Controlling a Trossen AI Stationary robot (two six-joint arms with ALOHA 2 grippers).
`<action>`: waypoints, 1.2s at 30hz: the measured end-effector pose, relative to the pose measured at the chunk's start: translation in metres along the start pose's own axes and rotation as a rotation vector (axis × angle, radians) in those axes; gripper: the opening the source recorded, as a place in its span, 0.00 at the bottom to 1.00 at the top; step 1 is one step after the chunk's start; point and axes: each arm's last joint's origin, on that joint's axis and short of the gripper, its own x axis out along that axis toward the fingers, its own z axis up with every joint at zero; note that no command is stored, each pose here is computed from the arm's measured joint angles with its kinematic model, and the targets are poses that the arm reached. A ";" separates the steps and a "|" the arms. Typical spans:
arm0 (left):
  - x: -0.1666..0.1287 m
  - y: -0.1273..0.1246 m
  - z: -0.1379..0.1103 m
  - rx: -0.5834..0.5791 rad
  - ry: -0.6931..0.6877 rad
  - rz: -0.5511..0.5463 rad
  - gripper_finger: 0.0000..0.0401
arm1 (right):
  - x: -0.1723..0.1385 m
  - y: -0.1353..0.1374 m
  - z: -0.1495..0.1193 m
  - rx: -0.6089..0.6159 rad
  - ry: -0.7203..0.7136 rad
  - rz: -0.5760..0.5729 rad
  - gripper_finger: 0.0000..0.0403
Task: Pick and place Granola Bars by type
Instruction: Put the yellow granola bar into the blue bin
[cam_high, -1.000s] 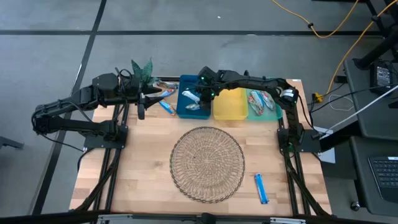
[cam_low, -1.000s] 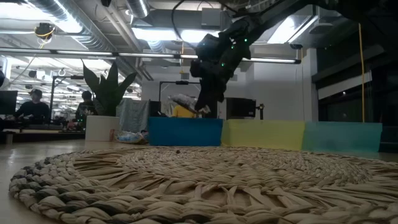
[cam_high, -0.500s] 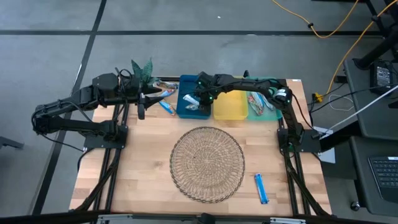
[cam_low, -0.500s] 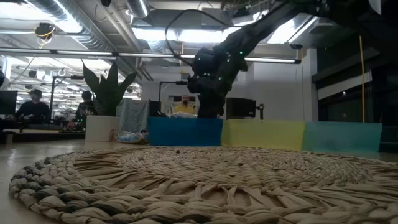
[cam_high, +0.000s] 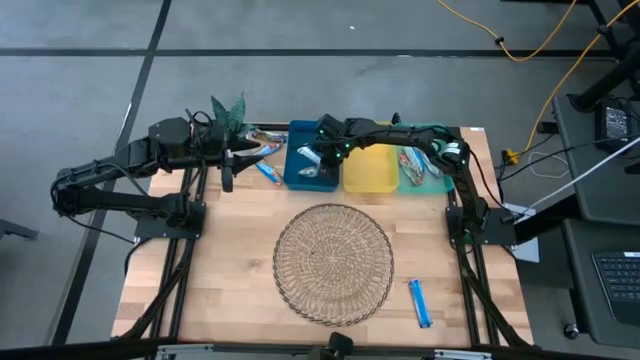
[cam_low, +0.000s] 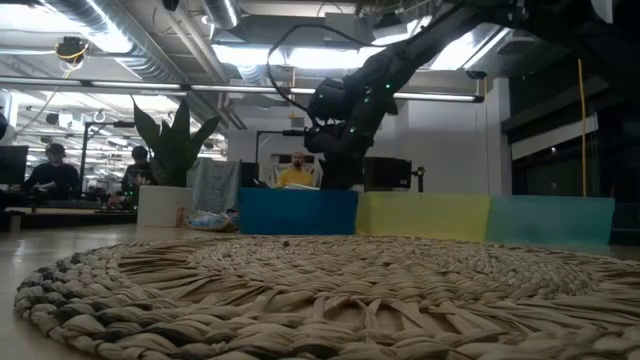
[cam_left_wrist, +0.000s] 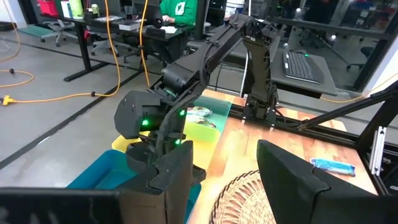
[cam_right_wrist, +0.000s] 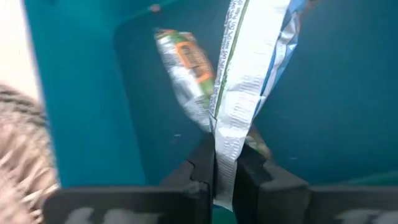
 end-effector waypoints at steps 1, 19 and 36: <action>0.000 0.000 0.000 0.000 0.000 0.000 0.43 | 0.000 -0.001 0.000 0.001 -0.001 -0.018 0.08; 0.000 0.000 0.000 -0.001 0.000 -0.001 0.43 | 0.000 -0.001 0.005 -0.014 -0.051 -0.036 0.06; 0.002 0.000 -0.001 0.000 0.007 0.000 0.43 | 0.027 -0.003 -0.003 -0.040 -0.002 -0.099 0.05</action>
